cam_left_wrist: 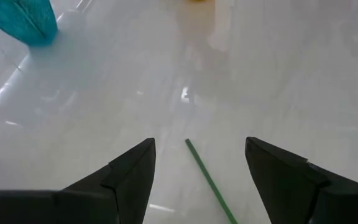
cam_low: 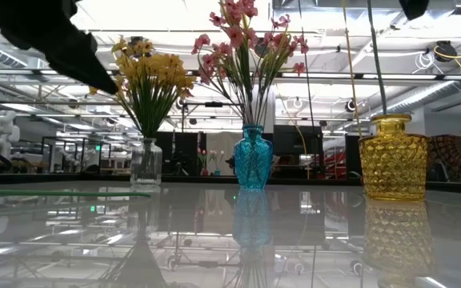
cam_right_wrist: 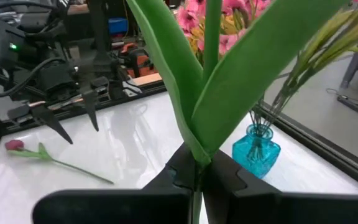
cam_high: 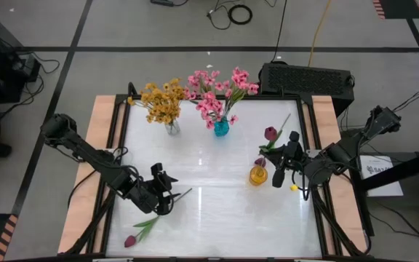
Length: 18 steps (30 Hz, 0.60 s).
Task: Sort flowers into vase by color
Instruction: Put the top left red flower into the yellow vase
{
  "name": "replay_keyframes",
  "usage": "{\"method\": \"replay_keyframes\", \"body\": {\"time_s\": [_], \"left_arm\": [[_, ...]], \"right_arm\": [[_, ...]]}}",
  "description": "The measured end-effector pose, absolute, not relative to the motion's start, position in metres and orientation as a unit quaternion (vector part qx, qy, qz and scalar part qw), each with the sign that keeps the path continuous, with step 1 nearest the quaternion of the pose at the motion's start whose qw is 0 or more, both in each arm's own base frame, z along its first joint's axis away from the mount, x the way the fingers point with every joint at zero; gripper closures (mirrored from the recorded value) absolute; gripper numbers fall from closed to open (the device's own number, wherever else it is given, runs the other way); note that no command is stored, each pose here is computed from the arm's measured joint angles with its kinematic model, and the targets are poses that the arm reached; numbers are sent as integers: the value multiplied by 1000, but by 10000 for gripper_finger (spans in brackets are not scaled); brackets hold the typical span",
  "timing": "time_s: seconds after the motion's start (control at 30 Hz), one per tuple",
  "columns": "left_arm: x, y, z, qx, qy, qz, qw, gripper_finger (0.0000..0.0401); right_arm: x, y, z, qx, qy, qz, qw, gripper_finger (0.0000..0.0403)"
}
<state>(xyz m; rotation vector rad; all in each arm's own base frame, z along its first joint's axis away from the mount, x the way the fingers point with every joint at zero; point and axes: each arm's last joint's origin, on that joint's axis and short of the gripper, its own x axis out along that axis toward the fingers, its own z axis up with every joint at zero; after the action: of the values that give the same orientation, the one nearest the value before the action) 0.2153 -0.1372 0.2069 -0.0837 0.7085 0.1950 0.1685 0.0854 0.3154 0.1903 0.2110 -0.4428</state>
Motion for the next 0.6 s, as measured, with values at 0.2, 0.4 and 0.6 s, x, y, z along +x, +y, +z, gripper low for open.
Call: {"method": "replay_keyframes", "body": {"time_s": [0.2,0.4,0.6], "left_arm": [[212,-136,195,-57,342,91,934,146],[213,-137,192,-61,342,86,934,146],[219,-141,183,-66,351,75,931,146]], "right_arm": [[168,85,306,97,107,-232,962,397],[170,85,298,92,115,-235,961,391],[175,86,286,83,120,-266,953,356]]}}
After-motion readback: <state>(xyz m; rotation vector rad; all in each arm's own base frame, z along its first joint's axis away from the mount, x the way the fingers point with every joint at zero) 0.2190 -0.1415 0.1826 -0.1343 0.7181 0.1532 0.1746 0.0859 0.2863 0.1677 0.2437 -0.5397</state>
